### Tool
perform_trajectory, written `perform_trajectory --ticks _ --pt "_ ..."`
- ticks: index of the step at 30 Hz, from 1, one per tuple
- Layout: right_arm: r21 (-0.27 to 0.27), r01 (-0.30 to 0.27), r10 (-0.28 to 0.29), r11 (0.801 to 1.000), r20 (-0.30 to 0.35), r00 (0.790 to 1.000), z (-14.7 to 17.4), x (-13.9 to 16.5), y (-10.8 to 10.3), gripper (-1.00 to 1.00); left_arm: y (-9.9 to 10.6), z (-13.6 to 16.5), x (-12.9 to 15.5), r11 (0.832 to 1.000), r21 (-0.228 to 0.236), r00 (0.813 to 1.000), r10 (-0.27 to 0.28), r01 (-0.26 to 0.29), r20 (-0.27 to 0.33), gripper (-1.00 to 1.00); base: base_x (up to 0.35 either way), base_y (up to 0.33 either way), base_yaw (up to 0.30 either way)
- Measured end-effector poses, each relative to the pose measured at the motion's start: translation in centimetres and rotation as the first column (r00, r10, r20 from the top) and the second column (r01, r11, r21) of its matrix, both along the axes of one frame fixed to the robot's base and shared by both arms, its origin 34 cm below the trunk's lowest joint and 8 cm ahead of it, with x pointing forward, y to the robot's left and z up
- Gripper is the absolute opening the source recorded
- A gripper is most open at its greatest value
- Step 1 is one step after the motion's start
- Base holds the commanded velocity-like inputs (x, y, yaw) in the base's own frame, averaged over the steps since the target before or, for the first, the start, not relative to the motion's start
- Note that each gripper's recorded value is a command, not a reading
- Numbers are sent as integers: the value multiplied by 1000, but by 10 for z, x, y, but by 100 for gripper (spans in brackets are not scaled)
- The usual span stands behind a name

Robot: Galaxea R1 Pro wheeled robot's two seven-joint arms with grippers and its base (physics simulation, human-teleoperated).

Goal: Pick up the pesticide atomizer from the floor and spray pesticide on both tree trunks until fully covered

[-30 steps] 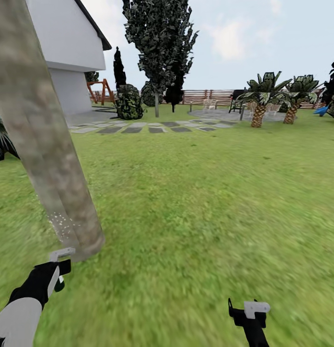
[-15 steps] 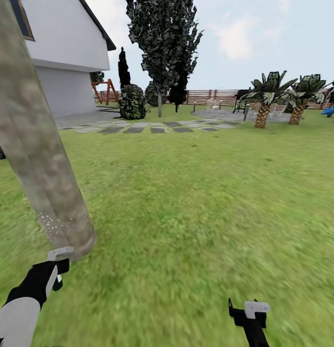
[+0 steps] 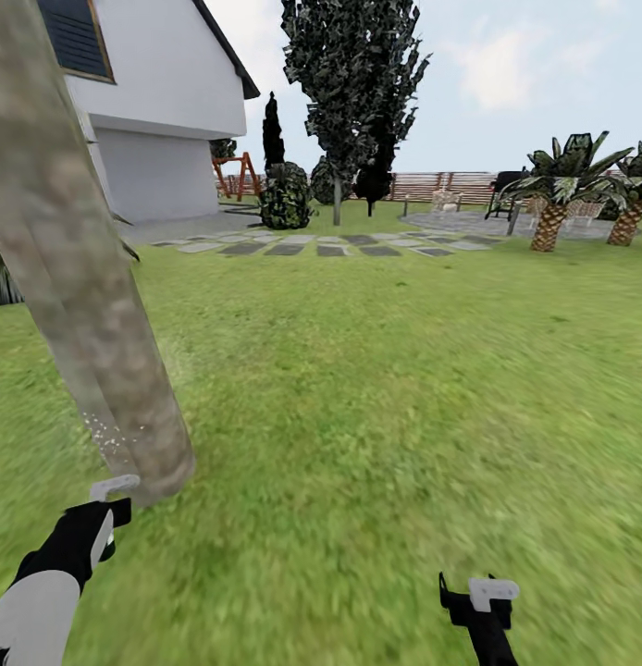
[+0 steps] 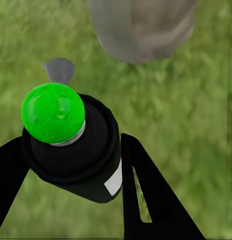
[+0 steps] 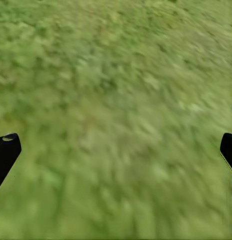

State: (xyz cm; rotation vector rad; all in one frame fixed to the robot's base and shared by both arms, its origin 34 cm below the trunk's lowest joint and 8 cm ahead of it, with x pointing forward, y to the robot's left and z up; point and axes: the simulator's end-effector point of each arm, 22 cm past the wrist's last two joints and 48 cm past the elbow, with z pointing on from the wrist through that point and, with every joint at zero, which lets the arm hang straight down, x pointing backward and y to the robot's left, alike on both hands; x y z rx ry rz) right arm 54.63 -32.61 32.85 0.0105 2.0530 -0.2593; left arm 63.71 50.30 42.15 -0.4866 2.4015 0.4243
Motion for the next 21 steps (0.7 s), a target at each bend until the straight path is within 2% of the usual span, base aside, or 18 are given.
perform_trajectory --ticks 7,12,17,21 --pt "0 -1 1 1000 0 1000 0 0 0 100 0 0 1 1000 -3 1000 0 0 3 -100 2 -273 4" --pt "0 -1 1 1000 0 1000 0 0 1 100 1 1 0 1000 -4 1000 4 -4 5 -100 26 -271 219" --pt "0 -1 1 1000 0 1000 0 0 0 100 -1 1 1 1000 -5 1000 2 -2 6 -100 194 -223 269" --pt "0 -1 1 1000 0 1000 0 0 0 100 -3 0 1 1000 -7 1000 -1 1 6 -100 248 -179 50"
